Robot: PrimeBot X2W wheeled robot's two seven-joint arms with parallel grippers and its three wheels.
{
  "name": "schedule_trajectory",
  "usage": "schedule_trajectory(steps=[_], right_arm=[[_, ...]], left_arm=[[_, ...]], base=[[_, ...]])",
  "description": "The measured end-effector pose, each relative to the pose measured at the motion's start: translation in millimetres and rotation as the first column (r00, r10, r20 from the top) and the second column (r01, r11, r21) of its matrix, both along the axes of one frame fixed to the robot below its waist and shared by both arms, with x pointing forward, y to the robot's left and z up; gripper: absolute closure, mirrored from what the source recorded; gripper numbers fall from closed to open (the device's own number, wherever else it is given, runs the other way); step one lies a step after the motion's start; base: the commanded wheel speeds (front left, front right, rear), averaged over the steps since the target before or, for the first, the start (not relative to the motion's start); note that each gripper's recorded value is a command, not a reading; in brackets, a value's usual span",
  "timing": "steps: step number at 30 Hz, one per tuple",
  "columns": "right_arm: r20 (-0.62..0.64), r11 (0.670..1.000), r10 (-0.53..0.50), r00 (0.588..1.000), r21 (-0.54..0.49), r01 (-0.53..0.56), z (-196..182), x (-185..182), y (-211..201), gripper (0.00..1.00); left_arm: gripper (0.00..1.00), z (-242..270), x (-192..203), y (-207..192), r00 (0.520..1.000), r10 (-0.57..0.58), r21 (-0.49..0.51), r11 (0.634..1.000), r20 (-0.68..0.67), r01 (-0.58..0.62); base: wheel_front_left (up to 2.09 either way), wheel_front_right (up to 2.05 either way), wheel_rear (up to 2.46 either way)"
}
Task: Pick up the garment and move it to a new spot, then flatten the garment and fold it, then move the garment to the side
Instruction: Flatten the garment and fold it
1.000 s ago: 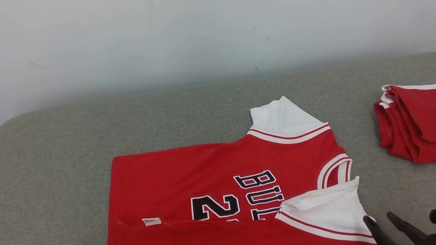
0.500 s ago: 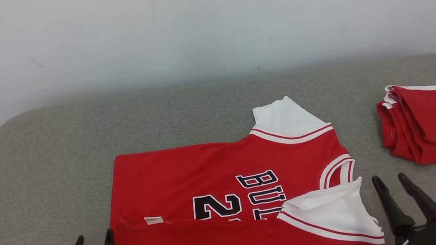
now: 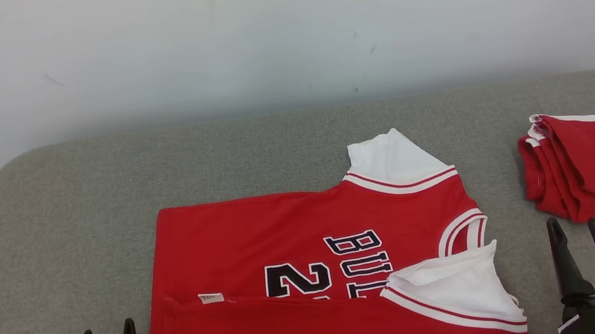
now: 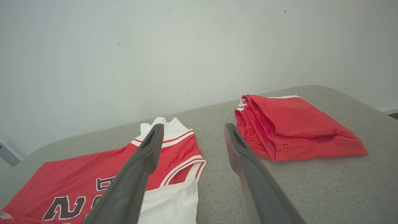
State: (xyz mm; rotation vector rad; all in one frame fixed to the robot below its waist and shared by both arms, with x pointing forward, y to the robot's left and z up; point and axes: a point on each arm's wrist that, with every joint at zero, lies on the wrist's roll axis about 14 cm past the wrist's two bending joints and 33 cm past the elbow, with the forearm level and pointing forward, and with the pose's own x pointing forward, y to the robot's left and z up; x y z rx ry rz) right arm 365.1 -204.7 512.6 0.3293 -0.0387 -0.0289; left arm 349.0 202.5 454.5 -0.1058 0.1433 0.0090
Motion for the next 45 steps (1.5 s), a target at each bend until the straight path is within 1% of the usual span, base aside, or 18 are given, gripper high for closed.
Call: schedule_trajectory(steps=[3, 6, 8, 14, 24, 27, 30, 33, 39, 45], right_arm=[[-0.014, 1.0, 0.001, 1.0, -0.009, -0.001, -4.6, -2.1, -0.4, 0.0], [-0.023, 0.999, 0.009, 1.0, -0.044, -0.01, -7.1, -1.5, -1.5, 0.0], [-0.032, 0.996, 0.033, 0.999, -0.076, -0.035, -9.0, -1.7, 2.3, 0.0], [-0.038, 0.991, 0.052, 0.998, -0.12, -0.056, -6.4, -0.5, 1.3, 0.0], [-0.012, 0.995, 0.015, 1.0, -0.099, -0.016, 1.7, -0.1, -5.5, 0.0], [-0.011, 0.995, 0.016, 1.0, -0.094, -0.017, 2.2, -0.5, -4.2, 0.0], [-0.016, 0.995, 0.02, 1.0, -0.098, -0.022, 2.3, -0.9, -3.4, 0.0], [-0.035, 0.994, 0.034, 0.999, -0.106, -0.038, -0.5, -1.3, -0.3, 0.0], [-0.032, 0.992, 0.04, 0.999, -0.116, -0.043, 1.9, -0.6, 0.4, 0.0], [-0.005, 0.994, 0.054, 0.999, -0.099, -0.054, 10.3, 0.7, 8.7, 0.0]], left_arm=[[0.0, 5.3, 2.2, -0.2, 1.0, 0.002, -0.005, 1.0, 0.019, -0.002], [0.0, 8.1, 3.6, -1.4, 1.0, -0.001, -0.007, 1.0, 0.027, 0.002], [0.0, 8.5, 4.0, -1.8, 1.0, -0.002, -0.007, 1.0, 0.028, 0.003], [0.0, 10.7, 5.0, -1.5, 1.0, -0.011, 0.009, 1.0, 0.021, 0.011], [0.0, 15.8, 2.7, -0.4, 1.0, -0.002, -0.01, 1.0, 0.027, 0.002], [0.0, 14.0, 0.1, -0.3, 1.0, -0.002, -0.011, 1.0, 0.018, 0.002], [0.0, 13.4, -1.1, -0.1, 1.0, -0.013, 0.024, 1.0, 0.011, 0.013], [0.0, 13.6, -1.2, 0.7, 1.0, -0.015, 0.033, 0.999, 0.003, 0.015], [0.0, 22.2, -1.5, -0.5, 1.0, -0.011, 0.021, 1.0, 0.026, 0.01], [0.0, 31.3, -3.3, 4.9, 0.999, 0.011, 0.011, 1.0, 0.053, -0.011]], base=[[0.0, 0.0, 0.0], [0.0, 0.0, 0.0], [0.0, 0.0, 0.0], [0.0, 0.0, 0.0], [0.0, 0.0, 0.0], [0.0, 0.0, 0.0], [0.0, 0.0, 0.0], [0.0, 0.0, 0.0], [0.0, 0.0, 0.0], [0.0, 0.0, 0.0]])
